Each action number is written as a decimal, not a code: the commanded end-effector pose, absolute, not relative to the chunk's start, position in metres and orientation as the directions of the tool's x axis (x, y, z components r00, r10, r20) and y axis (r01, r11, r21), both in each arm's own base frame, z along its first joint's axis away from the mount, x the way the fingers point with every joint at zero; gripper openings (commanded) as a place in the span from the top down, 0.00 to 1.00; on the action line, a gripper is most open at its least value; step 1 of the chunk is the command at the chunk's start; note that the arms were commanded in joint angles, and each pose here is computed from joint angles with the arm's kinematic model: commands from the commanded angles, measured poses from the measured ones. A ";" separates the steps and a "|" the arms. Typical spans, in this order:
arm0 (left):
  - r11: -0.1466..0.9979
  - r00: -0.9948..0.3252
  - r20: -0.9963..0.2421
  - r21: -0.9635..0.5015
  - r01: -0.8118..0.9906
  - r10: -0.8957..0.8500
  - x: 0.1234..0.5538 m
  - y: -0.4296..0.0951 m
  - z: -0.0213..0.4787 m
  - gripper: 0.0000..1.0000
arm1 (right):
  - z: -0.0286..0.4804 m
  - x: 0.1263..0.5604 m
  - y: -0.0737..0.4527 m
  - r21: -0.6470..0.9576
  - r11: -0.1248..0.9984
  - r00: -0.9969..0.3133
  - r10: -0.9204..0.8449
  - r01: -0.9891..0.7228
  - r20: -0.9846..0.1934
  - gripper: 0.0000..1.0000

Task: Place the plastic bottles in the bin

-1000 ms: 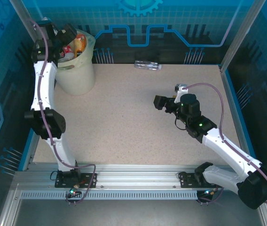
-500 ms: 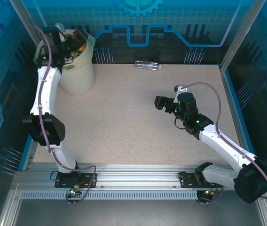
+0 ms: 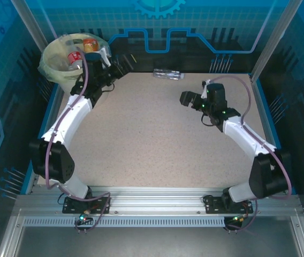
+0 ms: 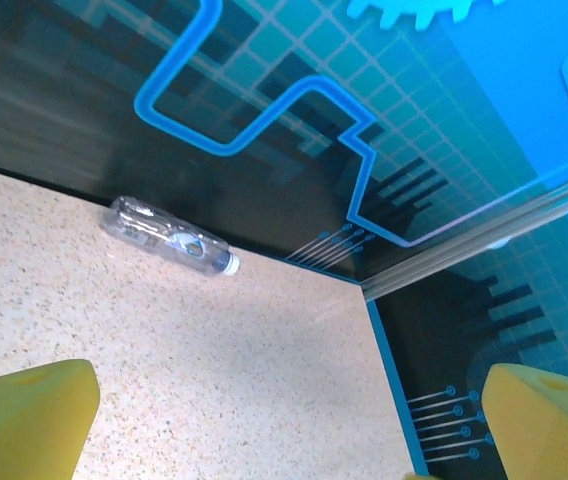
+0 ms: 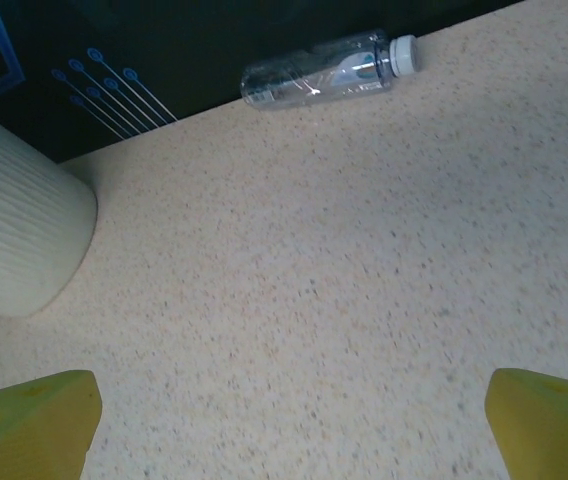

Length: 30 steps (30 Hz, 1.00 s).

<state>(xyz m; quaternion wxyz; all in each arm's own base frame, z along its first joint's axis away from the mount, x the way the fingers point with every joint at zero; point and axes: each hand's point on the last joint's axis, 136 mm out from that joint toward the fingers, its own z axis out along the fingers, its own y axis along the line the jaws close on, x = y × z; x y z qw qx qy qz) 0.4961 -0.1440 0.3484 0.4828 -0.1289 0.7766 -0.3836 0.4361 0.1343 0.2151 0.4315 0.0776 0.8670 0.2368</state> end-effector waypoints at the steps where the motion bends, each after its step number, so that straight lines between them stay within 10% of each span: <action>1: 0.663 -0.437 -0.690 -0.709 0.243 -0.577 0.489 -0.150 0.369 0.01 | 0.209 0.455 0.137 0.509 0.855 -0.672 0.316 -0.105 -0.670 0.00; 30: 0.731 -0.537 -0.727 -0.628 0.267 -0.428 0.502 -0.167 0.295 0.01 | 0.132 0.660 0.119 0.629 0.774 -0.719 0.397 -0.071 -0.570 0.00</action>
